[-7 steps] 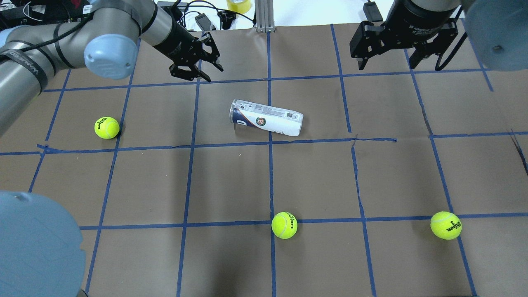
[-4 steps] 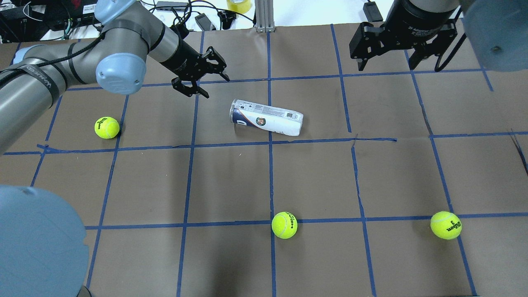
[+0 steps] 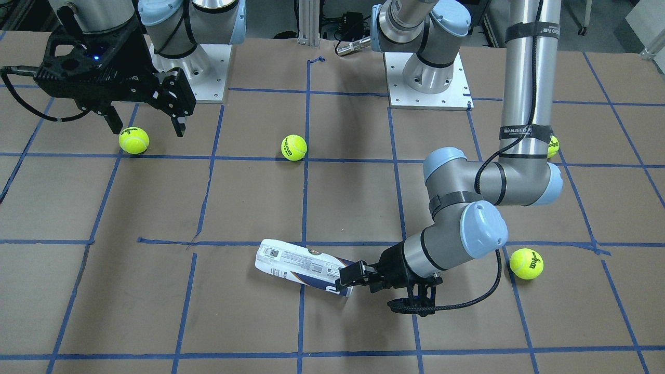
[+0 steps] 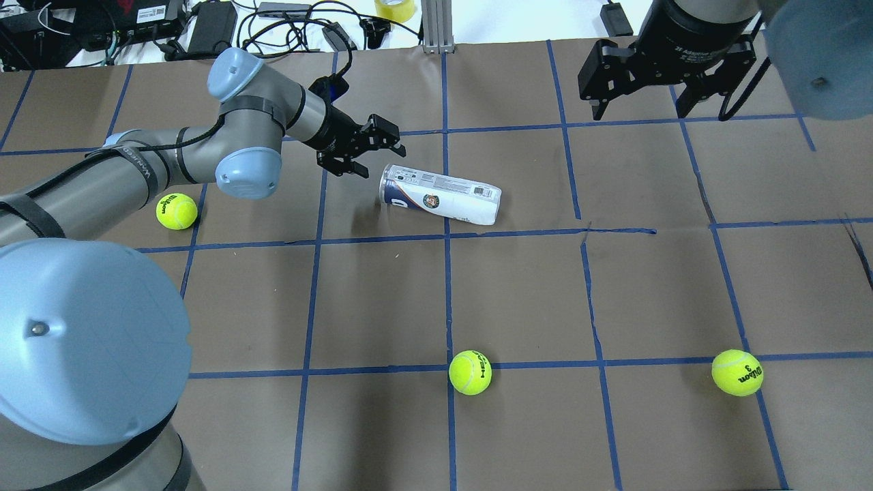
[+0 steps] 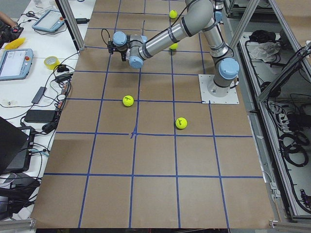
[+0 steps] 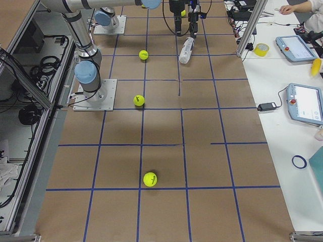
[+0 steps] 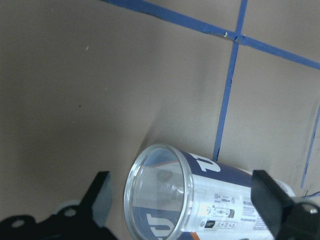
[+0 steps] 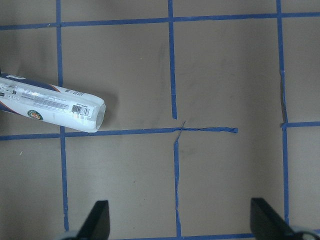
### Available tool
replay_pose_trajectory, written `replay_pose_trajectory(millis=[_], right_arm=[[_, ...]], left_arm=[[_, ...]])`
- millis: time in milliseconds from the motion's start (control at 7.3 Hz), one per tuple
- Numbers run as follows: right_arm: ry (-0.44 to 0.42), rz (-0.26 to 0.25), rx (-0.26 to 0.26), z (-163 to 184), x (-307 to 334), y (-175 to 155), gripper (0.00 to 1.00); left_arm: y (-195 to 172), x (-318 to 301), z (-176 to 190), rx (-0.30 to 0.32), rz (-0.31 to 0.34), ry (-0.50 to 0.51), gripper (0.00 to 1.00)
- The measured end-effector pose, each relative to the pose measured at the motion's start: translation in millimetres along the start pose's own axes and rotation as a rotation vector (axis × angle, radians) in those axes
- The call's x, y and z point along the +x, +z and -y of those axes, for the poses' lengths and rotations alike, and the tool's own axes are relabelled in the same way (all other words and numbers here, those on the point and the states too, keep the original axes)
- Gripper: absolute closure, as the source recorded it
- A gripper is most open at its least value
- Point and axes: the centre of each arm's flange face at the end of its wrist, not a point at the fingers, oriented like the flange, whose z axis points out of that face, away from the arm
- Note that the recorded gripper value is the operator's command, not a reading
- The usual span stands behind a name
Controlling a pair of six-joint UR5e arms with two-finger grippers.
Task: Lift up tennis ball bucket
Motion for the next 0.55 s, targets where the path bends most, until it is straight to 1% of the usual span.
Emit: replay_pose_trajectory(millis=[137, 274, 411, 548], right_arm=[[0.000, 0.000, -0.001, -0.2, 0.0, 0.2, 0.00], [0.001, 0.001, -0.003, -0.4, -0.5, 0.4, 0.00], [0.002, 0.003, -0.005, -0.7, -0.9, 0.6, 0.00], [0.003, 0.003, -0.007, -0.9, -0.8, 0.8, 0.00]], left_arm=[[8.2, 8.0, -4.6, -0.011, -0.001, 0.022, 0.00], [15.8, 16.6, -10.4, -0.024, -0.006, 0.037, 0.03], [22.8, 21.3, -17.2, -0.039, -0.011, 0.042, 0.59], [29.3, 23.8, -24.8, -0.055, -0.014, 0.039, 1.00]])
